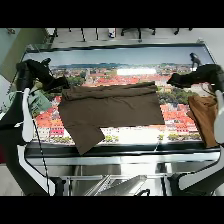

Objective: Fold the shirts.

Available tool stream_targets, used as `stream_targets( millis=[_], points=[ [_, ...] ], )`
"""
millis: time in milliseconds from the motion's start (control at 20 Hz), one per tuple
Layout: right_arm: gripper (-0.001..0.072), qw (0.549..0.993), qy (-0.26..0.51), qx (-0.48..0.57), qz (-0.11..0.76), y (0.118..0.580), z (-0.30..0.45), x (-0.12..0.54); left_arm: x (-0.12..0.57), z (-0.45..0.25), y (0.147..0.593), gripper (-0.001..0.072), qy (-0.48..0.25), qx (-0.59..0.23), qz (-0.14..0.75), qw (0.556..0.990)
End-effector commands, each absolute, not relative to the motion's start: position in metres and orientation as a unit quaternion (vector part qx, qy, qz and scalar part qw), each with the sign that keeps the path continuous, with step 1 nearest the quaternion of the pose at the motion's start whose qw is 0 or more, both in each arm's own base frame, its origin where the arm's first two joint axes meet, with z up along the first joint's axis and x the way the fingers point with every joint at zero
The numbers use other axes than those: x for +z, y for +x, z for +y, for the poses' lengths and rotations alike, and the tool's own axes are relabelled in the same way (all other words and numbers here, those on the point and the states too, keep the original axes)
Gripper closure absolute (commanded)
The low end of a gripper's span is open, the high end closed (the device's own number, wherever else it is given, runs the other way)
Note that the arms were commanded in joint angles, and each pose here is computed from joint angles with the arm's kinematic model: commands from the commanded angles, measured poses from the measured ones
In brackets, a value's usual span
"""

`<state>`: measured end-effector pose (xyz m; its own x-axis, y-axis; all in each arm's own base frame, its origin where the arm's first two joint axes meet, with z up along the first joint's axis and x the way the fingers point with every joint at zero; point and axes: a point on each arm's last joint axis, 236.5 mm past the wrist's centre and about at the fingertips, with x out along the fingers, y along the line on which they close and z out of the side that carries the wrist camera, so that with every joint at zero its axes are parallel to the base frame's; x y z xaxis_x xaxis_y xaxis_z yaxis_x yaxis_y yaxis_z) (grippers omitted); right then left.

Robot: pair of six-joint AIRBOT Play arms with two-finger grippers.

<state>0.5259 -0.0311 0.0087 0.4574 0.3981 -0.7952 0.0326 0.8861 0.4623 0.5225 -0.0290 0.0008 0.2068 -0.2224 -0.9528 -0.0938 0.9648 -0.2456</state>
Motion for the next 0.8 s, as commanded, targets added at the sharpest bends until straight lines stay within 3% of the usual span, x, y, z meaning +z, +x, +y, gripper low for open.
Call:
stream_targets(
  millis=[0, 200, 400, 600, 750],
  points=[
    [0.0335, 0.784, 0.217, 0.144, 0.564, 0.468, -0.038, 0.028, 0.028, -0.024, 0.459, 0.0009, -0.123, -0.043, 0.684, 0.718],
    [0.0335, 0.741, 0.257, 0.158, 0.6, 0.417, -0.037, -0.008, -0.01, -0.025, 0.343, 0.0009, -0.145, -0.026, 0.761, 0.632],
    [0.0335, 0.719, 0.28, 0.151, 0.618, 0.399, -0.037, -0.039, -0.055, -0.069, 0.263, 0.001, -0.226, -0.055, 0.777, 0.586],
    [0.0335, 0.704, 0.293, 0.157, 0.628, 0.4, -0.031, -0.056, -0.089, -0.1, 0.229, 0.001, -0.292, -0.066, 0.768, 0.565],
    [0.0335, 0.694, 0.297, 0.162, 0.635, 0.399, -0.028, -0.066, -0.108, -0.096, 0.232, 0.0041, -0.301, -0.044, 0.753, 0.584]
  ],
)
